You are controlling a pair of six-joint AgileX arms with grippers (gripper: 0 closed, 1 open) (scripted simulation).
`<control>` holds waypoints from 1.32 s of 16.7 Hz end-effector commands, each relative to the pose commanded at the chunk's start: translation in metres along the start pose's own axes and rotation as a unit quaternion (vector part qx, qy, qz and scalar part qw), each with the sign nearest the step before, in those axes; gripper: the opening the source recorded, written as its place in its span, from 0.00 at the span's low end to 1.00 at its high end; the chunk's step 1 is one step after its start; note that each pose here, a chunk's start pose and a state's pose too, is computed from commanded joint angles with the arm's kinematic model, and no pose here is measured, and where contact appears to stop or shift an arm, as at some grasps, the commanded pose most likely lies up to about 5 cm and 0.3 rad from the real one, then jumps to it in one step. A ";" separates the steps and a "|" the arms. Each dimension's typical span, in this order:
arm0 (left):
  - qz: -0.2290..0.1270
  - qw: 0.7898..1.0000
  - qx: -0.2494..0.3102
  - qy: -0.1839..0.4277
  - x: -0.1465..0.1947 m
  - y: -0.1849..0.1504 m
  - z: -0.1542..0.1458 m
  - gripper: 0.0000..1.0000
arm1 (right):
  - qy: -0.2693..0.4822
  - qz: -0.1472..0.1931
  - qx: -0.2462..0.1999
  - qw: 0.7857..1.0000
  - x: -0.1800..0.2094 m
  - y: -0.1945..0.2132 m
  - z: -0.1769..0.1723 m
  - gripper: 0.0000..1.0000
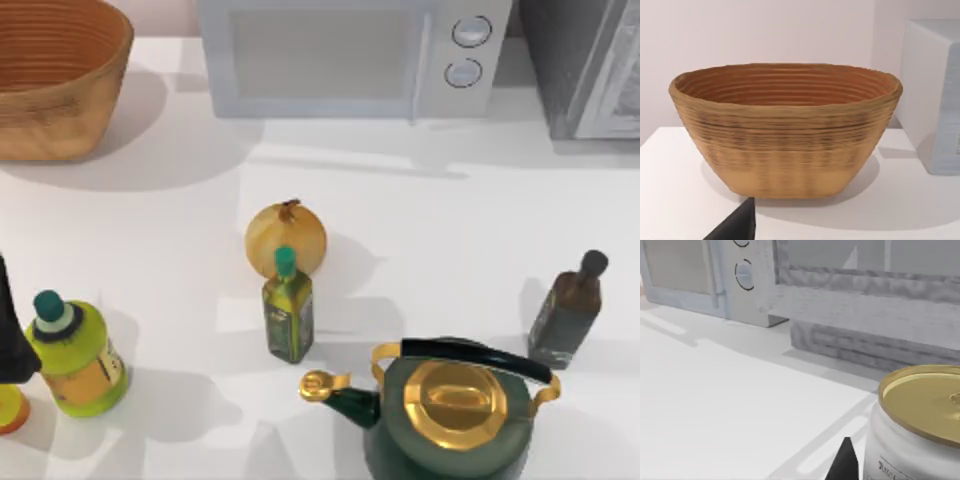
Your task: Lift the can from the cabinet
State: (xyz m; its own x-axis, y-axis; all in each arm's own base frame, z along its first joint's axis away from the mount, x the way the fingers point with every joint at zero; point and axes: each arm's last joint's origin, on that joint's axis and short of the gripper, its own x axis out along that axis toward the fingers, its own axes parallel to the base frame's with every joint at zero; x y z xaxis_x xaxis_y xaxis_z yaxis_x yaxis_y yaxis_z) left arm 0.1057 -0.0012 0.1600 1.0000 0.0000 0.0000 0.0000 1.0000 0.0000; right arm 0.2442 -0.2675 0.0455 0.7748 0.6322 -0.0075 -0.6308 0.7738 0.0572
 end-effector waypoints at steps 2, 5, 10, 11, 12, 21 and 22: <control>0.000 1.000 0.000 0.000 0.000 0.000 0.000 1.00 | 0.000 0.007 -0.001 1.000 0.003 0.002 -0.001 0.00; 0.000 1.000 0.000 0.000 0.000 0.000 0.000 1.00 | -0.001 0.023 -0.015 1.000 0.013 0.010 -0.001 0.00; 0.000 1.000 0.000 0.000 0.000 0.000 0.000 1.00 | -0.003 0.041 -0.028 0.999 0.022 0.018 -0.002 0.00; 0.000 1.000 0.000 0.000 0.000 0.000 0.000 1.00 | -0.003 0.041 -0.028 0.999 0.022 0.018 -0.002 0.00; 0.000 1.000 0.000 0.000 0.000 0.000 0.000 1.00 | -0.003 0.041 -0.028 0.999 0.022 0.018 -0.002 0.00; 0.000 1.000 0.000 0.000 0.000 0.000 0.000 1.00 | -0.003 0.041 -0.028 0.999 0.022 0.018 -0.002 0.68; 0.000 1.000 0.000 0.000 0.000 0.000 0.000 1.00 | -0.003 0.041 -0.028 0.999 0.022 0.018 -0.002 0.75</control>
State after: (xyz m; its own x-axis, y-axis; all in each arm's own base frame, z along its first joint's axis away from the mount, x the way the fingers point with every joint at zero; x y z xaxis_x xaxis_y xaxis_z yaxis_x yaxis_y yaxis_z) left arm 0.1057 -0.0012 0.1600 1.0000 0.0000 0.0000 0.0000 1.0000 0.0000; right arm 0.2494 -0.2396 0.0440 0.7202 0.6938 0.0006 -0.6938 0.7202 0.0008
